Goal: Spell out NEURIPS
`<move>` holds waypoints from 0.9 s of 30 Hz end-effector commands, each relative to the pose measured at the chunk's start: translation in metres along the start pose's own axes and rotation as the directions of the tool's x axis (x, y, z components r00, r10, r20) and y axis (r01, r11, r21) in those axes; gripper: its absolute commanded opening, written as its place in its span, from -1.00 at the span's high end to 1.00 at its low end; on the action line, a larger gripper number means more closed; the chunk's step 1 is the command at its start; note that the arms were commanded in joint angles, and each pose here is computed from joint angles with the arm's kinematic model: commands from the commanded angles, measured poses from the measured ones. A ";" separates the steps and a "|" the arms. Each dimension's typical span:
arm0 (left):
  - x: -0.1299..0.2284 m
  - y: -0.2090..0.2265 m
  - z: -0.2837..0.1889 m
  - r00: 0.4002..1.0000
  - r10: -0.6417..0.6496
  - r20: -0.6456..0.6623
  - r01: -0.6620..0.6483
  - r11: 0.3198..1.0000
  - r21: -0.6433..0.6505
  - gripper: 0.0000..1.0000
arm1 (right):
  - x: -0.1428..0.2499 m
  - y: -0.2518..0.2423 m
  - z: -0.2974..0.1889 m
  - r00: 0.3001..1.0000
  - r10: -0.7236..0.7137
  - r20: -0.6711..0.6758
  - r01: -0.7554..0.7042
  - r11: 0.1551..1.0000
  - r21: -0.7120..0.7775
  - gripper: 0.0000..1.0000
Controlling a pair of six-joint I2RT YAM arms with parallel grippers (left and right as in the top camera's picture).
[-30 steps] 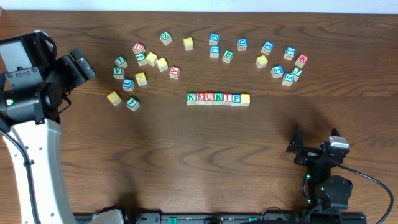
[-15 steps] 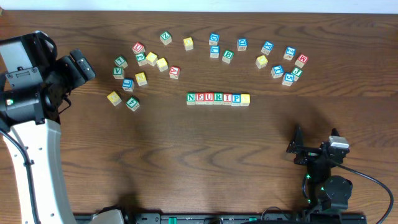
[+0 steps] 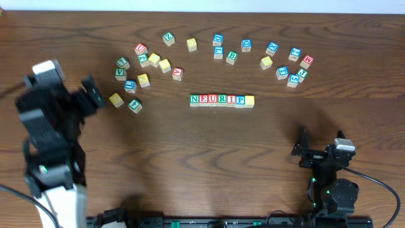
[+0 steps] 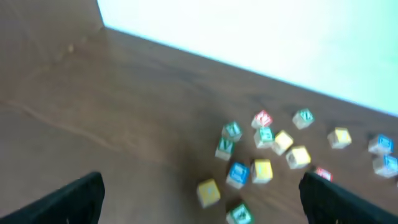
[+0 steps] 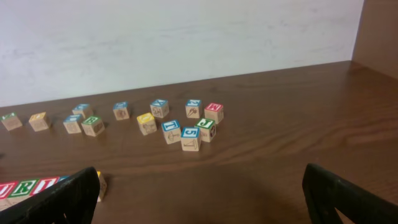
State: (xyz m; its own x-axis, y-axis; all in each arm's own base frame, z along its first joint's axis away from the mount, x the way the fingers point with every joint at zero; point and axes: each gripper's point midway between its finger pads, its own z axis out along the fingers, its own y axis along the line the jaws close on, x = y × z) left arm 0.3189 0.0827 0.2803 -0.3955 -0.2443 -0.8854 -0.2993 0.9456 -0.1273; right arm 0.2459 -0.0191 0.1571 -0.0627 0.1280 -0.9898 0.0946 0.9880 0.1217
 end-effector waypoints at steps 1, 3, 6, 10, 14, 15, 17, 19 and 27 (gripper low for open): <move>0.045 0.001 -0.004 0.999 0.030 0.032 -0.031 0.999 0.026 -0.96 | 0.000 0.002 0.000 1.000 0.001 -0.001 -0.001 1.000 -0.010 -0.98; 0.065 0.003 -0.007 0.998 0.033 0.051 -0.034 0.999 0.032 -0.97 | 0.001 0.002 0.000 1.000 0.001 -0.001 -0.001 1.000 -0.010 -0.99; 0.098 0.008 -0.011 0.996 0.034 0.082 -0.036 0.999 0.034 -0.97 | 0.000 0.002 0.000 1.000 0.001 -0.001 -0.001 1.000 -0.011 -0.99; 0.127 0.012 -0.011 0.988 0.071 0.139 -0.076 0.997 0.034 -0.97 | 0.000 0.002 0.000 1.000 0.001 0.000 -0.001 1.000 -0.010 -0.98; 0.161 0.006 -0.008 0.967 0.173 0.187 -0.187 0.981 0.057 -0.97 | 0.000 0.002 0.000 1.000 0.001 -0.001 -0.001 1.000 -0.010 -0.99; 0.166 0.003 -0.008 0.958 0.203 0.201 -0.220 0.973 0.064 -0.97 | 0.001 0.002 0.000 1.000 0.001 -0.001 -0.001 1.000 -0.010 -0.99; 0.170 -0.002 -0.010 0.939 0.254 0.233 -0.277 0.958 0.073 -0.97 | 0.000 0.002 0.000 1.000 0.001 -0.001 -0.001 1.000 -0.010 -0.99; 0.171 -0.005 -0.011 0.921 0.287 0.262 -0.315 0.946 0.071 -0.97 | 0.000 0.002 0.000 1.000 0.001 -0.001 -0.001 1.000 -0.010 -0.99; 0.168 -0.002 -0.014 0.905 0.280 0.320 -0.310 0.950 0.046 -0.97 | 0.001 0.002 0.000 1.000 0.001 -0.001 -0.001 1.000 -0.010 -0.99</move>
State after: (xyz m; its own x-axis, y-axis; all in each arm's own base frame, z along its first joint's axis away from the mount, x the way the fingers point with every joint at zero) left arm 0.2411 0.0362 0.1535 -0.1299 0.0910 -0.9873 -0.1272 0.9860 0.1076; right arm 0.2459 -0.0184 0.1570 -0.0636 0.1280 -0.9897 0.0908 0.9884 0.1220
